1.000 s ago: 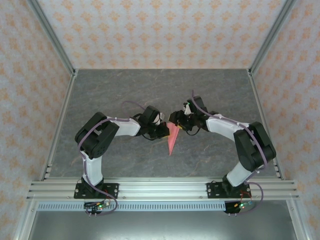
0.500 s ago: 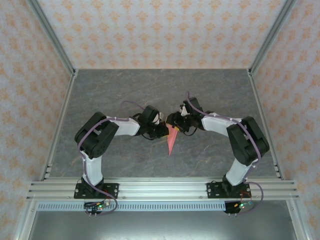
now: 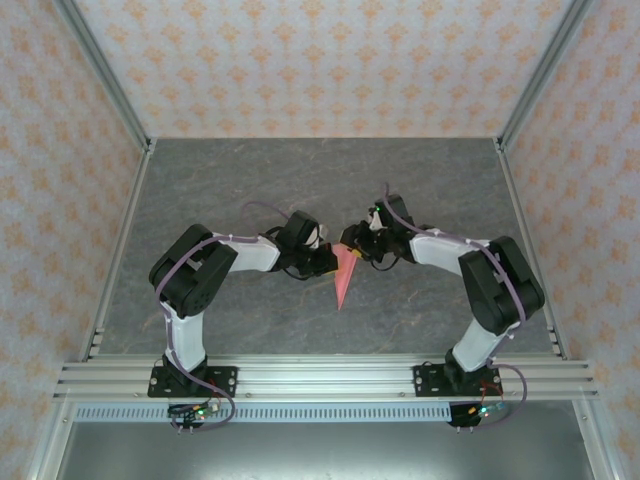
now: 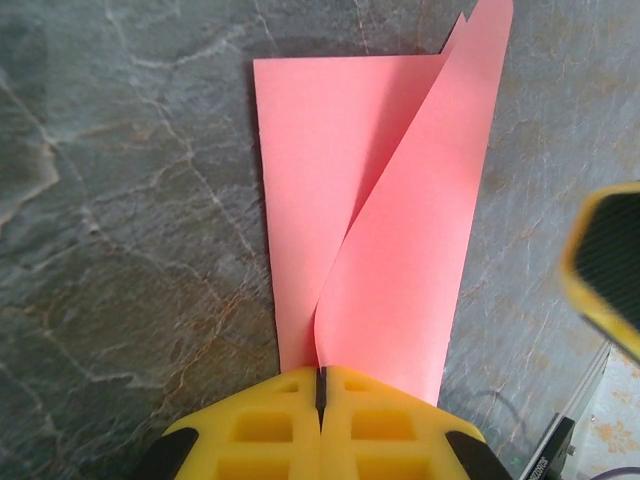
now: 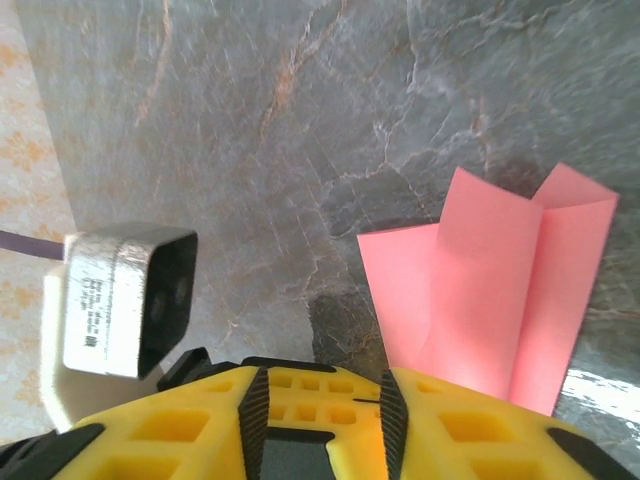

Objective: Fold a paper plane with a square sheet of paper (fold left side to right side)
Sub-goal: Fold the wing for the fifth time at the center of the table.

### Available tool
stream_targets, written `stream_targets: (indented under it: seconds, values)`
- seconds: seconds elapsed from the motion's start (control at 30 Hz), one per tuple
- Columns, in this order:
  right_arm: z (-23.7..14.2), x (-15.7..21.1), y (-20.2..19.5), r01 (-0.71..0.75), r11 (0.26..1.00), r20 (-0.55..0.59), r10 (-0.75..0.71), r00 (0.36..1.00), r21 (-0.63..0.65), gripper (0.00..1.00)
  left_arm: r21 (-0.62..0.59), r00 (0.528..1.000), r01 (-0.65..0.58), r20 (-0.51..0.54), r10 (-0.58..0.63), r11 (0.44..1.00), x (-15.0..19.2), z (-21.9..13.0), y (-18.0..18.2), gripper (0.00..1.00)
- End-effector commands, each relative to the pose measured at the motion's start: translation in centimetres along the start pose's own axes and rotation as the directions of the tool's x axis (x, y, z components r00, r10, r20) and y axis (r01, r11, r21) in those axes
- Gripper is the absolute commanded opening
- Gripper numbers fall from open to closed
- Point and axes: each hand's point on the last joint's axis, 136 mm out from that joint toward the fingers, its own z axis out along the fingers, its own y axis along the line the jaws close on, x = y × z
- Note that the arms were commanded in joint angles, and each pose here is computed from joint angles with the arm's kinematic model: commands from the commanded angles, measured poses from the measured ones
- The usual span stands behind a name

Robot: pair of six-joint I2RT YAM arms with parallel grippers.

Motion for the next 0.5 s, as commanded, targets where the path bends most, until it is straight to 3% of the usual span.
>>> stream_targets:
  seconds: [0.0,0.17,0.47]
  values:
    - [-0.4,-0.5,0.6,0.014,1.000,0.030,-0.013,0.999,-0.018,0.27,-0.097,1.000,0.009,0.010,-0.008,0.995,0.5,-0.1,2.3,0.00]
    - [0.5,0.0,-0.3,-0.001,1.000,-0.005,0.001,1.000,0.007,0.14,-0.097,1.000,0.009,0.011,-0.008,0.995,0.4,-0.1,2.3,0.00]
    - [1.8,0.6,-1.8,0.006,0.997,-0.044,-0.003,0.999,0.079,0.10,-0.100,1.000,0.010,0.008,-0.009,0.995,0.5,-0.1,2.4,0.00]
